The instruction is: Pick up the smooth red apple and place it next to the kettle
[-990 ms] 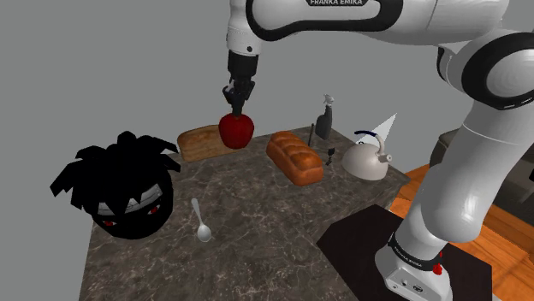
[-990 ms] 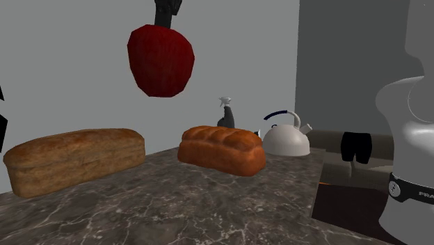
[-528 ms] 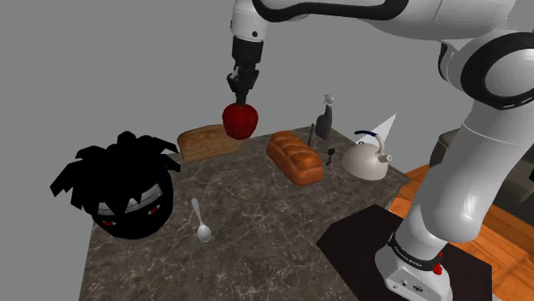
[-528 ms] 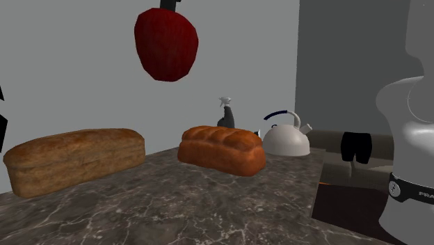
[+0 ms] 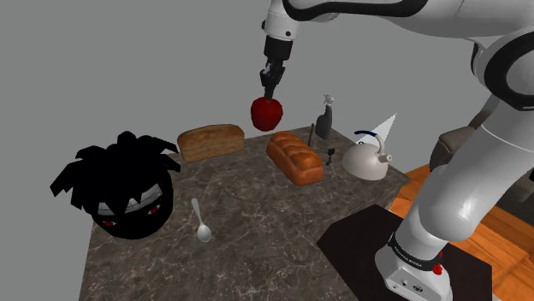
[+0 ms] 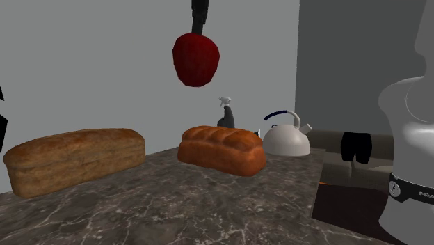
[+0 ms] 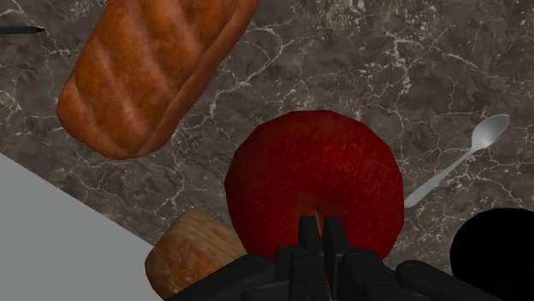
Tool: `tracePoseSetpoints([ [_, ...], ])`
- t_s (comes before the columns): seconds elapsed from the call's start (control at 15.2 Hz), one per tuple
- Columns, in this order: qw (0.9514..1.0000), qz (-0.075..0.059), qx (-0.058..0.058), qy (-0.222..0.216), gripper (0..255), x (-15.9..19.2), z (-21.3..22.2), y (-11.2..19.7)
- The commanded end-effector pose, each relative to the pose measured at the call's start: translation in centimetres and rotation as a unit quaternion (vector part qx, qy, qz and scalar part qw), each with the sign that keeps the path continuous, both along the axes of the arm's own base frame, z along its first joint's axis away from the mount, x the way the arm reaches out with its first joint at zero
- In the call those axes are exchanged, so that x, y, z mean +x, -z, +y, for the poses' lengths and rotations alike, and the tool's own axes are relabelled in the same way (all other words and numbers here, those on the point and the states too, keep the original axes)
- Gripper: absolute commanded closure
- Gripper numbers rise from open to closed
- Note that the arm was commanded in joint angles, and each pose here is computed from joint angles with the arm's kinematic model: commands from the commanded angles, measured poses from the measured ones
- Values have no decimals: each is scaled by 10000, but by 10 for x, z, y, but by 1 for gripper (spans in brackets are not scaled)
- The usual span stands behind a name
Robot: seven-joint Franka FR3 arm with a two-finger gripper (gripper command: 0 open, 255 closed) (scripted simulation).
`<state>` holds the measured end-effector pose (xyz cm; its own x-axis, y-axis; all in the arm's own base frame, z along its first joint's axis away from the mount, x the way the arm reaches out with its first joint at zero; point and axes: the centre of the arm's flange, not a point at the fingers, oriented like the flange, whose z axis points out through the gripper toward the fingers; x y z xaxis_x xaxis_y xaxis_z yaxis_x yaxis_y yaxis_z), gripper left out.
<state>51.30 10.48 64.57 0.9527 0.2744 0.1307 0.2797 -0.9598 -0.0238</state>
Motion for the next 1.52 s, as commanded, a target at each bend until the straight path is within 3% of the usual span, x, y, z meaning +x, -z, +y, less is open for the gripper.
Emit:
tracePoseSetpoints([
  [0.0,10000,-1,1,-8,255,-5,-25,0],
  [1.45,10000,-1,1,-8,255,-51,-312,0],
])
